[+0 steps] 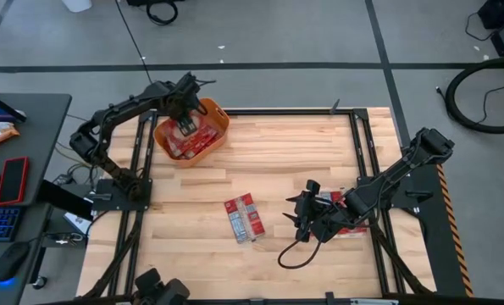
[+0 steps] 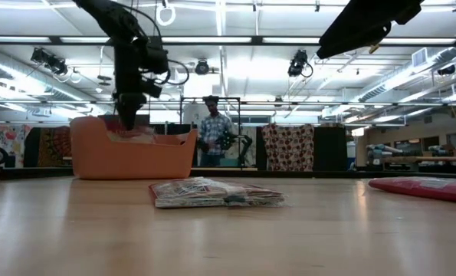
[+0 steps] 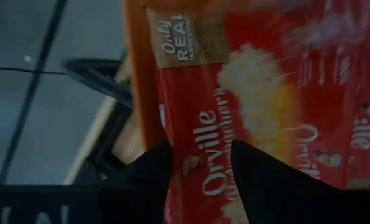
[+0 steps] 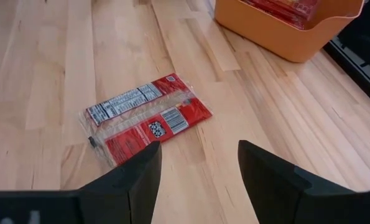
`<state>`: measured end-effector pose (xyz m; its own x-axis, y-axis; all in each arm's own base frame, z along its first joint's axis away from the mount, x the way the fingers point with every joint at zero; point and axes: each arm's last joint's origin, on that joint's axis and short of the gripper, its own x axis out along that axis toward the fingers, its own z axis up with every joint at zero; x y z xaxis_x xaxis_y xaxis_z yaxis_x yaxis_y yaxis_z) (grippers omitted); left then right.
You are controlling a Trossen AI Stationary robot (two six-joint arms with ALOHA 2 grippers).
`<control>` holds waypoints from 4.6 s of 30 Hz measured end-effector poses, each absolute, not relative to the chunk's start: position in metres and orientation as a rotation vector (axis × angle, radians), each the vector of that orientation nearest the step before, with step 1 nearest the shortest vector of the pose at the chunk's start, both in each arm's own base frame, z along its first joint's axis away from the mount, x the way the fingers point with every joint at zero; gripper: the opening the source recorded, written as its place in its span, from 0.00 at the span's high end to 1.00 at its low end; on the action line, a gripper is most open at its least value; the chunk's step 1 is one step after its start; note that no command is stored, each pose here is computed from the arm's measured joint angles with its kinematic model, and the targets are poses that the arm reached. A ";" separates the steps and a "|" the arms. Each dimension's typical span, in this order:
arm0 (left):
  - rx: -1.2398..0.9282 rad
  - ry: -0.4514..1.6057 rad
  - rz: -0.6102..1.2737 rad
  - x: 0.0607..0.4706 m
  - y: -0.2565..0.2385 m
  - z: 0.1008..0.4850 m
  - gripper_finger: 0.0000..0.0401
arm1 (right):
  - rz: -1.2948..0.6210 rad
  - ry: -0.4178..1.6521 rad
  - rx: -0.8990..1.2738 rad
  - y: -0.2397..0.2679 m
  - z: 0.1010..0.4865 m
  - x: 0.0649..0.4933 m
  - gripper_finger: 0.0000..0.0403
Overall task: Sort popcorn bags into baskets
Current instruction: Put the red popcorn bag into the orange container
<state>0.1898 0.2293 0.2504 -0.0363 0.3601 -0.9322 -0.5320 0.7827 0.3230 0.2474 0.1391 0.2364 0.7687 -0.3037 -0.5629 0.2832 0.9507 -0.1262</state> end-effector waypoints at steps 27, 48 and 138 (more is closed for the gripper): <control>0.242 1.278 -0.006 0.280 0.101 0.235 0.62 | -0.323 0.630 -0.046 0.138 0.235 0.247 0.46; 0.540 0.989 -0.239 0.318 -0.072 0.191 0.56 | -0.327 0.623 -0.032 0.137 0.234 0.247 0.46; 0.444 0.866 -0.142 0.339 -0.067 0.200 0.48 | -0.353 0.485 -0.171 0.137 0.140 0.332 0.89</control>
